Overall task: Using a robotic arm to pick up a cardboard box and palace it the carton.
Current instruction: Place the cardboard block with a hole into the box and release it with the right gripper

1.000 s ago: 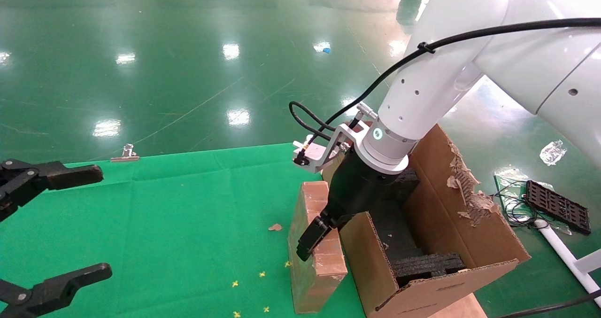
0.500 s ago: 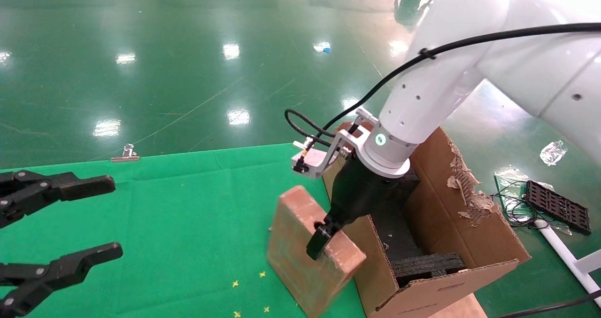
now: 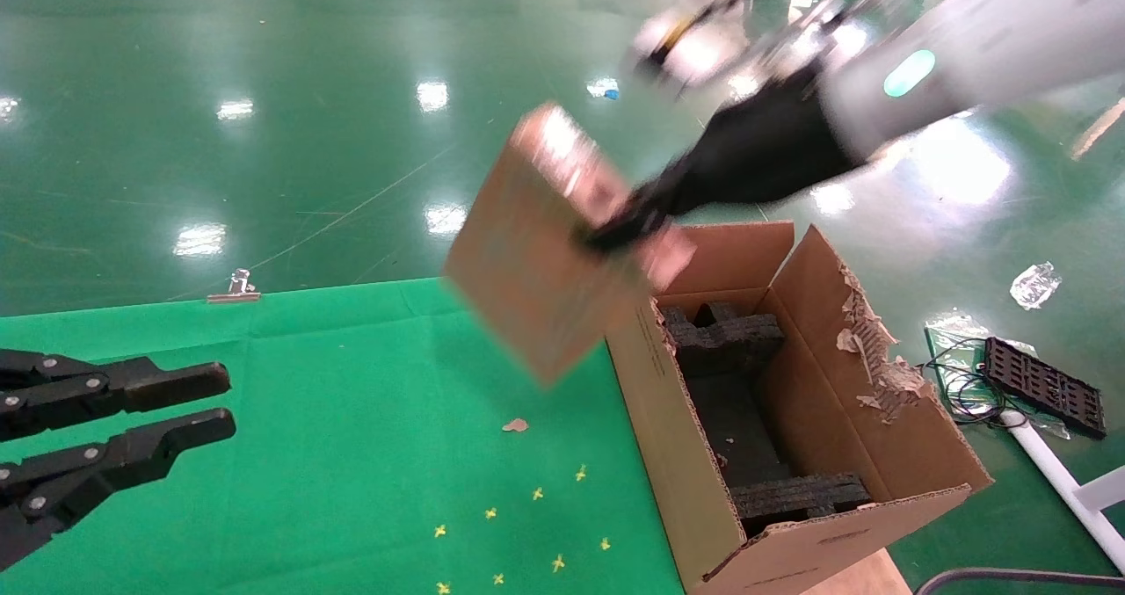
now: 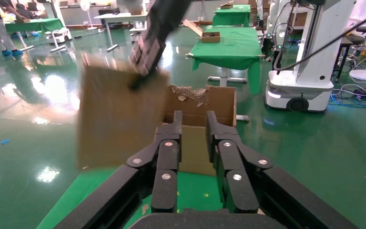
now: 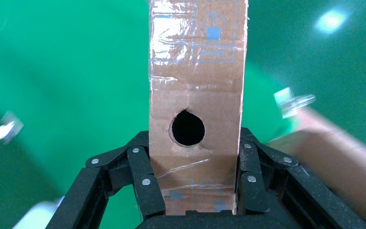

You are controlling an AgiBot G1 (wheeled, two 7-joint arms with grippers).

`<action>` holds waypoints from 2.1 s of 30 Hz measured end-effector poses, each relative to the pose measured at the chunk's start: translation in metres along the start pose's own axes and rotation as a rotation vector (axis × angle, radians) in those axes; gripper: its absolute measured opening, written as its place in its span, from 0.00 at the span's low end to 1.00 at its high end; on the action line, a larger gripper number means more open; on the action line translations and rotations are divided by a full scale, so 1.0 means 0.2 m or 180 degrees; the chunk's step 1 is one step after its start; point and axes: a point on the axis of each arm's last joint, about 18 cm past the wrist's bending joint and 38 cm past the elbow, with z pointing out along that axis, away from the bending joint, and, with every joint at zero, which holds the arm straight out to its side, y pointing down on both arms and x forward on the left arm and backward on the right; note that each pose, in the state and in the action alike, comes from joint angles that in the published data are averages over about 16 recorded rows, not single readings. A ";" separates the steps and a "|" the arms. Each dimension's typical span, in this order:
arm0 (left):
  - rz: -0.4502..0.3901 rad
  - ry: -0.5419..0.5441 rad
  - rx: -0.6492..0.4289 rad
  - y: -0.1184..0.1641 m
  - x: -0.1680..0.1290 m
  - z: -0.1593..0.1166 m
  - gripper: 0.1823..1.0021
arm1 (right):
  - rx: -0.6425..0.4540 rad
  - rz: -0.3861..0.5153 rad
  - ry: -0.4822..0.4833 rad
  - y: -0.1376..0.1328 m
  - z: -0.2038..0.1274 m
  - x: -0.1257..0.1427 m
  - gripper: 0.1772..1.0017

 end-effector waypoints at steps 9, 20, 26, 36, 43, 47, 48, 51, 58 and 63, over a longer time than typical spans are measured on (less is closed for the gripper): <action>0.0000 0.0000 0.0000 0.00 0.00 0.00 0.08 | 0.0253 0.0442 0.0708 0.13 -0.38 0.35 0.20; 0.0000 0.0000 0.0000 0.00 0.00 0.00 0.02 | -0.0242 0.1144 0.1138 0.52 -0.45 0.60 0.20; 0.0000 0.0000 0.0000 0.00 0.00 0.00 0.02 | -0.0567 0.1403 0.1221 0.68 -0.35 0.66 0.20; 0.0000 0.0000 0.0000 0.00 0.00 0.00 0.12 | -0.0912 0.1692 0.1348 0.87 -0.17 0.72 0.19; 0.0000 0.0000 0.0000 0.00 0.00 0.00 0.25 | -0.1032 0.1793 0.1437 0.96 -0.06 0.75 0.19; 0.0000 0.0000 0.0000 0.00 0.00 0.00 0.33 | -0.1093 0.1810 0.1477 1.01 0.02 0.76 0.18; 0.0000 0.0000 0.0000 0.00 0.00 0.00 0.36 | -0.1110 0.1811 0.1487 1.02 0.04 0.77 0.18; 0.0000 0.0000 0.0000 0.00 0.00 0.00 0.45 | -0.1159 0.1812 0.1529 1.06 0.11 0.77 0.17; 0.0000 0.0000 0.0000 0.00 0.00 0.00 0.65 | -0.1238 0.1811 0.1605 1.14 0.27 0.78 0.16; 0.0000 0.0000 0.0000 0.00 0.00 0.00 0.78 | -0.1258 0.1810 0.1613 1.20 0.36 0.77 0.15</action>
